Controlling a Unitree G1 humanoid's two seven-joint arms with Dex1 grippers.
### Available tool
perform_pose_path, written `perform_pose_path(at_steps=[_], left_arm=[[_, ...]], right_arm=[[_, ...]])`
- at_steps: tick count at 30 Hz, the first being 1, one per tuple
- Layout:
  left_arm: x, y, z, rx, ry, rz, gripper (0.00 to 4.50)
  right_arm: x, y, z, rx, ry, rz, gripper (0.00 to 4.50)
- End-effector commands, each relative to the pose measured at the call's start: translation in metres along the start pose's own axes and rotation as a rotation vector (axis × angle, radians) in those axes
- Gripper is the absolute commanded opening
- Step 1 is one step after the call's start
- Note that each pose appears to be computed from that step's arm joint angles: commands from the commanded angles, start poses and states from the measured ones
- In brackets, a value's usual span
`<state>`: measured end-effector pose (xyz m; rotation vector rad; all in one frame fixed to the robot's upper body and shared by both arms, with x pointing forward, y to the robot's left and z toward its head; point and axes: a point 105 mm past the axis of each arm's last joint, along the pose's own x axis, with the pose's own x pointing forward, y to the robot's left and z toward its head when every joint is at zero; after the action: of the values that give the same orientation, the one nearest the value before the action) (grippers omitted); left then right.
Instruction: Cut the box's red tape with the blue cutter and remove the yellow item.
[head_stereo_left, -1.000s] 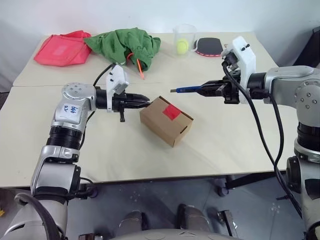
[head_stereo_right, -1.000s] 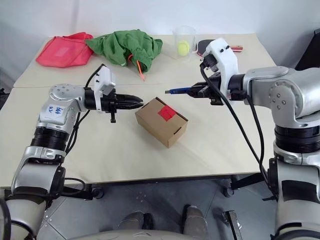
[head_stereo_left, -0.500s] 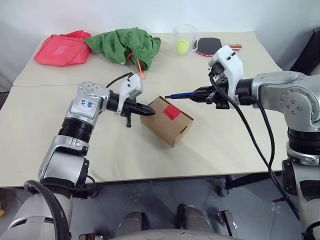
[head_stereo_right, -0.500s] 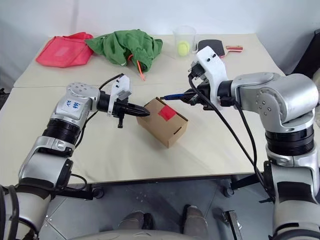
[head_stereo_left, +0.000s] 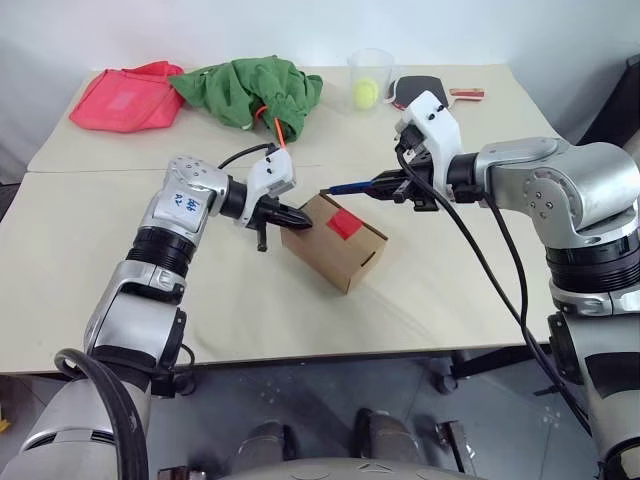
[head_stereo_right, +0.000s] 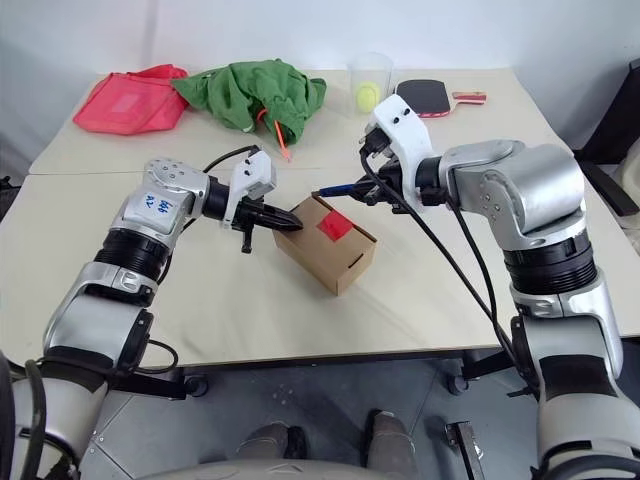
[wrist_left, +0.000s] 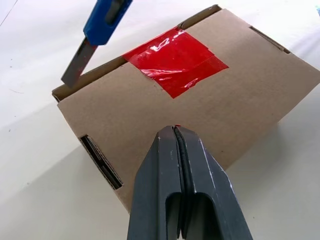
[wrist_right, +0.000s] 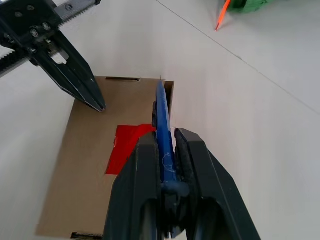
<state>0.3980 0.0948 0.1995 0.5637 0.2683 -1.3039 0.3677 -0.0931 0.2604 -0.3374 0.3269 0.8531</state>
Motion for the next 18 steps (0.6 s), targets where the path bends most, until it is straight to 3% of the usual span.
perform_pose_path(at_steps=[1,18], left_arm=[[0.002,0.002,0.001,0.013,0.025,0.011,0.0],[0.008,0.005,0.003,0.013,0.032,0.026,0.0]], right_arm=[[-0.003,-0.001,0.009,-0.04,-0.034,-0.003,0.16],[-0.007,-0.004,-0.011,-0.097,0.091,0.005,0.16]])
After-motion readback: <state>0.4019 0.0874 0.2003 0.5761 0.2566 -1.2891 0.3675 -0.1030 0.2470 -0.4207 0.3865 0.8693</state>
